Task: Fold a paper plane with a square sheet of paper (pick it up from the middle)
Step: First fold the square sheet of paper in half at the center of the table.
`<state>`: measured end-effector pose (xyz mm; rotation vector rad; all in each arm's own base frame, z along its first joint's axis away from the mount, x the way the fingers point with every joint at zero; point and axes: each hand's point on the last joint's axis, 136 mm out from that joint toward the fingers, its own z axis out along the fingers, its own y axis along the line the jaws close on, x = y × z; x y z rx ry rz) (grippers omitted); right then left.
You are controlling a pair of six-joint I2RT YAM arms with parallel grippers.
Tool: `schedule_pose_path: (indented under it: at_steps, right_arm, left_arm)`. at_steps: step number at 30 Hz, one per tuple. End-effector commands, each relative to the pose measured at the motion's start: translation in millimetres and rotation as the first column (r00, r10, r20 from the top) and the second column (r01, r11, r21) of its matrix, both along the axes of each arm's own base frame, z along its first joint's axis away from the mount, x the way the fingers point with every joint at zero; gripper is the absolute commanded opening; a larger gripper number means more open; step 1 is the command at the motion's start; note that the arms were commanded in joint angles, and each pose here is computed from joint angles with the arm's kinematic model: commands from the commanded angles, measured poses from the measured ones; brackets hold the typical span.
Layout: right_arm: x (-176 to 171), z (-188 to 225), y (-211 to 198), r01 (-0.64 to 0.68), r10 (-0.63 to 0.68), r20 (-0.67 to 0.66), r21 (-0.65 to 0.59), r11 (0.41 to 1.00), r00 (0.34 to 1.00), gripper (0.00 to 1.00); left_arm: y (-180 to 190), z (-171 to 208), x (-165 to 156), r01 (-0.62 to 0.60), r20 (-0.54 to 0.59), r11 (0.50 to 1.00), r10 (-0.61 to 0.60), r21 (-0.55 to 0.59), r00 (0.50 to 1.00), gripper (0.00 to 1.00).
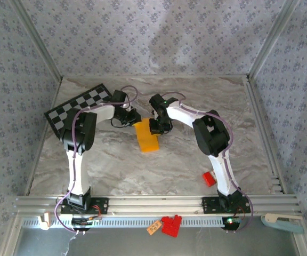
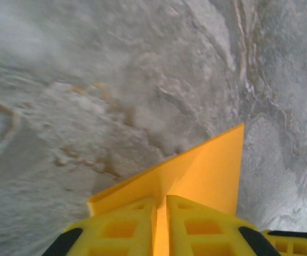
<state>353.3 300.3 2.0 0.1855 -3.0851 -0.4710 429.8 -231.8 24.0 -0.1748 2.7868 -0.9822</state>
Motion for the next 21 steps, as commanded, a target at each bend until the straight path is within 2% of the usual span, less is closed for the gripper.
schedule_pose_path:
  at_steps: [1,6,10,14,21]
  right_arm:
    - [-63.0,-97.4,-116.9,-0.069,-0.048,-0.226,-0.48,0.874,0.973,0.06]
    - [-64.2,-98.0,-117.1,-0.065,-0.053,-0.228,-0.48,0.875,0.972,0.06]
    - [-63.9,-98.5,-116.6,-0.053,-0.062,-0.223,-0.477,0.877,0.973,0.06]
    - [-64.2,-99.0,-114.8,-0.044,-0.071,-0.224,-0.469,0.882,0.972,0.06]
    - [-64.4,-99.5,-113.1,-0.04,-0.074,-0.226,-0.463,0.885,0.971,0.06]
  left_arm:
    - [43.3,-26.7,14.7,-0.114,-0.028,0.989,0.116,0.09,0.993,0.15]
    - [53.7,-5.4,23.2,-0.138,0.009,0.988,0.138,0.064,0.99,0.15]
    - [35.8,39.0,18.2,-0.141,0.033,0.987,0.144,-0.079,0.989,0.15]
    - [20.0,60.7,-12.5,-0.152,0.025,0.98,0.156,-0.127,0.987,0.15]
    - [-13.6,41.7,-82.3,-0.119,-0.076,0.987,0.111,-0.111,0.991,0.14]
